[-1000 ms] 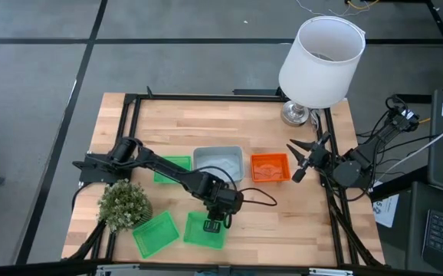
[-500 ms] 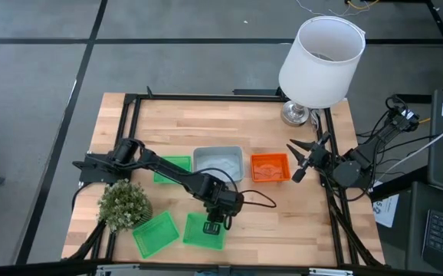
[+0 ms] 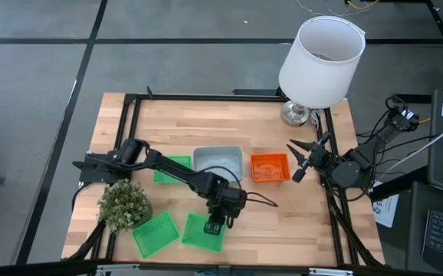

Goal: Stack baskets by color
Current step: Stack the bottom right green bin on top of the top green bin

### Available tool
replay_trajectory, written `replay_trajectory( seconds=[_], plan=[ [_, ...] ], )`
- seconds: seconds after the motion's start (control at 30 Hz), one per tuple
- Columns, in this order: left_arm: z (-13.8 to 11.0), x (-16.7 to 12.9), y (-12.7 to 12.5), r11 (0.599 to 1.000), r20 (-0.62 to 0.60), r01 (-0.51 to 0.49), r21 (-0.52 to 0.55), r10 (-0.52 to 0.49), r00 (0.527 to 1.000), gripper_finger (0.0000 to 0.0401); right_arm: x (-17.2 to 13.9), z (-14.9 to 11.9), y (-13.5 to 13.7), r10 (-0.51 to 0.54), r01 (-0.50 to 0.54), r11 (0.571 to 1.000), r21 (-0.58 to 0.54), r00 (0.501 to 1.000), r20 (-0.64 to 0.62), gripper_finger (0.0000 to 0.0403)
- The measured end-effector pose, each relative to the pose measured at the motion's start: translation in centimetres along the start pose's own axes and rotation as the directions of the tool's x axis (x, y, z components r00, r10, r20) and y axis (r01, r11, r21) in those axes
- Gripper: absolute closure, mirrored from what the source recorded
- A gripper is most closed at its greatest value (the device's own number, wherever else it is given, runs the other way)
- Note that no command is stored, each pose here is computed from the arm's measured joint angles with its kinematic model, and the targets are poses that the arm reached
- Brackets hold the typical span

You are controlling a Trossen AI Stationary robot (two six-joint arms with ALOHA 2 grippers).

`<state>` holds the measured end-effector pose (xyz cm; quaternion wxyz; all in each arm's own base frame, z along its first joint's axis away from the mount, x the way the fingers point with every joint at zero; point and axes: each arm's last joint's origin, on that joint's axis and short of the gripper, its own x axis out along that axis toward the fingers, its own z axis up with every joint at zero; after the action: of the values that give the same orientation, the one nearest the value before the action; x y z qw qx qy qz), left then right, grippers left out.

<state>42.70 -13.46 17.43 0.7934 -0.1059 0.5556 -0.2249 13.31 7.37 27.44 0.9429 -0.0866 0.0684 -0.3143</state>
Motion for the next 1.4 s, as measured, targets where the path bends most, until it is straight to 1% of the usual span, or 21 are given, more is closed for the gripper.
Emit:
replay_trajectory(
  seconds=[0.03,0.1,0.13,0.2,0.23,0.33,0.43,0.53,0.63,0.73,0.83,0.9,0.93,1.07,1.13,1.2,1.3,1.4],
  plan=[
    [0.1,-0.1,0.1,1.000,0.010,-0.003,0.011,0.003,1.000,0.0325,0.0,-0.1,0.0,0.000,0.000,1.000,-0.007,1.000,-0.002,0.0315],
    [0.2,-0.4,0.2,0.999,0.025,-0.039,0.023,0.039,0.999,0.0336,0.0,-0.1,0.0,0.005,-0.005,1.000,-0.013,1.000,-0.004,0.0315],
    [0.1,-0.6,0.1,0.998,0.023,-0.063,0.023,0.062,0.998,0.0347,0.0,-0.1,0.0,0.005,-0.005,1.000,-0.013,1.000,-0.004,0.0315],
    [0.3,-1.2,-0.3,0.997,0.046,-0.075,0.033,0.074,0.996,0.0379,0.0,-0.1,0.0,0.005,-0.005,1.000,-0.015,1.000,-0.004,0.0315],
    [0.2,-1.6,-0.6,0.996,0.039,-0.082,0.031,0.081,0.996,0.0389,0.0,-0.1,0.0,0.005,-0.005,1.000,-0.016,1.000,-0.004,0.0315],
    [0.1,-1.9,-1.1,0.997,0.029,-0.080,0.014,0.080,0.996,0.0396,0.0,-0.2,0.0,0.005,-0.005,1.000,-0.019,1.000,-0.005,0.0315],
    [-0.5,-2.4,-1.6,0.995,-0.003,-0.102,-0.013,0.101,0.995,0.0398,0.0,-0.2,0.0,0.006,-0.006,1.000,-0.017,1.000,-0.005,0.0315],
    [-0.6,-3.9,-2.9,0.986,0.028,-0.164,-0.005,0.164,0.986,0.0399,0.0,-0.1,0.0,0.007,-0.007,1.000,-0.015,1.000,-0.005,0.0315],
    [-0.4,-5.8,-4.1,0.973,0.098,-0.229,0.013,0.227,0.969,0.0399,0.0,-0.1,0.0,0.008,-0.008,1.000,-0.009,1.000,-0.003,0.0315],
    [0.1,-8.8,-5.2,0.959,0.202,-0.282,0.021,0.273,0.941,0.0400,0.0,0.0,0.0,0.009,-0.009,1.000,-0.005,1.000,-0.001,0.0315],
    [0.4,-12.7,-6.6,0.942,0.301,-0.335,0.025,0.312,0.901,0.0400,0.0,0.0,0.0,0.009,-0.009,1.000,-0.001,1.000,-0.001,0.0315],
    [0.0,-15.5,-7.3,0.926,0.325,-0.377,0.023,0.349,0.879,0.0400,0.0,0.0,0.0,0.008,-0.008,1.000,0.001,1.000,-0.001,0.0315],
    [-0.1,-17.2,-7.7,0.919,0.357,-0.393,0.014,0.363,0.861,0.0400,0.0,0.0,0.0,0.008,-0.008,1.000,-0.002,1.000,-0.002,0.0315],
    [-1.8,-22.8,-8.4,0.905,0.404,-0.425,-0.026,0.399,0.823,0.0401,0.0,-0.1,0.0,0.008,-0.008,1.000,-0.011,1.000,-0.004,0.0315],
    [-3.1,-25.3,-8.3,0.890,0.390,-0.452,-0.058,0.437,0.811,0.0401,0.0,-0.1,0.0,0.009,-0.009,1.000,-0.011,1.000,-0.005,0.0315],
    [-4.8,-27.7,-7.7,0.858,0.354,-0.500,-0.112,0.505,0.787,0.0401,0.0,-0.2,0.0,0.015,-0.015,1.000,-0.013,1.000,-0.006,0.0315],
    [-7.6,-30.4,-6.3,0.782,0.237,-0.598,-0.174,0.623,0.745,0.0401,0.0,-0.2,0.1,0.016,-0.016,1.000,0.001,1.000,-0.007,0.0315],
    [-9.6,-32.3,-4.6,0.721,0.114,-0.660,-0.212,0.689,0.716,0.0401,0.0,-0.2,0.0,0.016,-0.016,1.000,0.002,1.000,-0.007,0.0315]
  ],
)
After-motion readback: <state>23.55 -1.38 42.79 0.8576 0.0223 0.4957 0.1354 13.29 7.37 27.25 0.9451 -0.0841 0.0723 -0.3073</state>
